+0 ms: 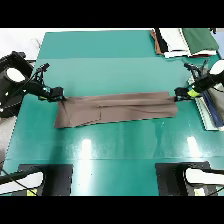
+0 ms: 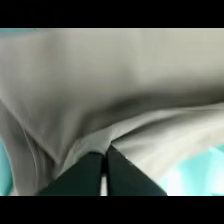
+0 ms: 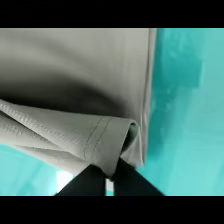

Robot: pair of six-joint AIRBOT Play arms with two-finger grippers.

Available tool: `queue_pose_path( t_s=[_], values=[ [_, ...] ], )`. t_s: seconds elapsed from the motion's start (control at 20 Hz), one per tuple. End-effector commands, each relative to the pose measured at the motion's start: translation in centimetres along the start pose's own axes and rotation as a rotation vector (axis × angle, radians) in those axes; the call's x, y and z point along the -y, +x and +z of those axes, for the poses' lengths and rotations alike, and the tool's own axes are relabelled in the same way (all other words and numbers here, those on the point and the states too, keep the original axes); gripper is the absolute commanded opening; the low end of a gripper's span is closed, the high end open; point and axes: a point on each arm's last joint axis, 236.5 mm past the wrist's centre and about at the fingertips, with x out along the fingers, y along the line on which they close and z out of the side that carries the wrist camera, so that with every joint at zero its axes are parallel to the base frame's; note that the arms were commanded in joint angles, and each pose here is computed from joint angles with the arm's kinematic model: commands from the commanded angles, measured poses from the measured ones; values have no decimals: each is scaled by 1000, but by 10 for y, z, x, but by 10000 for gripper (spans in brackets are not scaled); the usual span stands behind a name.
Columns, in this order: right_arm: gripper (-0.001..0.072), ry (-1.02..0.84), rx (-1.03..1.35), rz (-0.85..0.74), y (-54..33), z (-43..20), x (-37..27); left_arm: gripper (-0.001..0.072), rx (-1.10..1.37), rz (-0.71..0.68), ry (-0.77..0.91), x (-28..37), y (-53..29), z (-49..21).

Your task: Fold the shirts.

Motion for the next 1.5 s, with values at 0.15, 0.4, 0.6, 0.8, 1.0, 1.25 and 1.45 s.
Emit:
queue_pose_path(
  t_s=[0.15,0.4,0.6,0.8,1.0,1.25,1.45],
  values=[
    [412,28,93,230,0,53,-26,392,68,-16,-33,1,5,35],
    [548,173,32,253,-5,21,37,29,-20,-70,-46,15,4,15],
    [563,285,-3,388,25,-16,53,28,-21,-121,11,55,16,12],
    [553,318,1,427,59,-31,47,28,15,-160,108,120,43,6],
    [464,283,-38,533,80,-24,10,28,9,-195,155,168,75,-8],
    [17,145,33,541,60,7,-18,27,-36,-241,211,215,110,-14],
    [16,19,218,578,-30,43,-54,27,-69,-251,231,237,145,-13]
  ],
)
